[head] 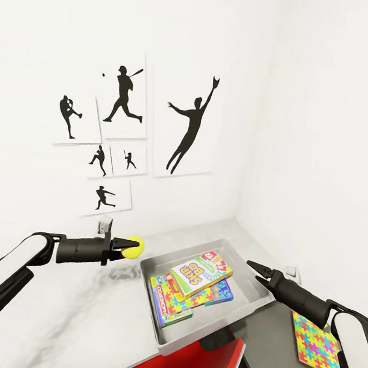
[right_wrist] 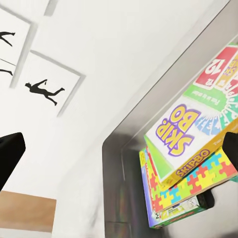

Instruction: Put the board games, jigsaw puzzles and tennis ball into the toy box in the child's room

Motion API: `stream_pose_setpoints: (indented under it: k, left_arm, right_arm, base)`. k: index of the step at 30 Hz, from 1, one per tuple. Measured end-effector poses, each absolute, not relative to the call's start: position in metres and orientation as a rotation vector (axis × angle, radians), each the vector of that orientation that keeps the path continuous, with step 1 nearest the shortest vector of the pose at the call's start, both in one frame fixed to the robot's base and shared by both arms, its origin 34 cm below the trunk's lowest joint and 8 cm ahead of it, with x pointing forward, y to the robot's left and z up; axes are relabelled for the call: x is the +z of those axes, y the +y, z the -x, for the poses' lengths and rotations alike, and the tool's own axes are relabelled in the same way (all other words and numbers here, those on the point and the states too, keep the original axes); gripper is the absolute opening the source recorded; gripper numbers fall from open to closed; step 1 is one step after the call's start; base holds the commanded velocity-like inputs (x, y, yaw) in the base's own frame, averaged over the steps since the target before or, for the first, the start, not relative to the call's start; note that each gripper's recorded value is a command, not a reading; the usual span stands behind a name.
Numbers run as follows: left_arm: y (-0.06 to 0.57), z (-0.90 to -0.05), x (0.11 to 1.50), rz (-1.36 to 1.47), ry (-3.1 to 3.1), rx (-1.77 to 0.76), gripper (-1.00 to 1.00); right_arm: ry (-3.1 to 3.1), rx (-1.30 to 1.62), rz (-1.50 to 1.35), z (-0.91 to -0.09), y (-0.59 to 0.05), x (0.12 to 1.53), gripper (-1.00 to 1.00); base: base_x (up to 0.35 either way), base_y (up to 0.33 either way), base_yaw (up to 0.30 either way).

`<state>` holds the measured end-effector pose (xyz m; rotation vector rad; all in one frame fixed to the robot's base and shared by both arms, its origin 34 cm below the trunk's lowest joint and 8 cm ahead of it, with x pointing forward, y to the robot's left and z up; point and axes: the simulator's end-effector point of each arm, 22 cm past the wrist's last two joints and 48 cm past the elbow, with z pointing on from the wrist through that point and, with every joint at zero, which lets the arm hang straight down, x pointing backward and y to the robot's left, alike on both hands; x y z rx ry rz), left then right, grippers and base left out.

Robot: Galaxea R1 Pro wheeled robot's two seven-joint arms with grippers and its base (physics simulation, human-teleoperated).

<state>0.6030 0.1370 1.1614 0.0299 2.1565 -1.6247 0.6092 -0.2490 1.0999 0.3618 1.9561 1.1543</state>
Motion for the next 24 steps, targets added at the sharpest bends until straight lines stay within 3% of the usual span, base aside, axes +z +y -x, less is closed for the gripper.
stream_pose_setpoints:
  k: [4, 15, 24]
  left_arm:
    - [0.126, -0.604, 1.153, -0.055, 2.183, -1.581, -1.0]
    - [0.001, -0.6, 1.111, -0.273, 2.278, -1.315, -1.0]
    - [-0.032, -0.595, 1.068, -0.297, 2.429, -1.065, -1.0]
  right_arm:
    - [1.956, 1.153, -0.362, -0.609, -0.25, 1.1, 1.0]
    - [1.954, 1.132, -0.373, -0.61, -0.258, 1.1, 1.0]
    - [1.954, 1.085, -0.399, -0.611, -0.274, 1.097, 1.0]
  base:
    - [0.0, 0.0, 0.0]
    - [0.0, 0.0, 0.0]
    - [0.0, 0.0, 0.0]
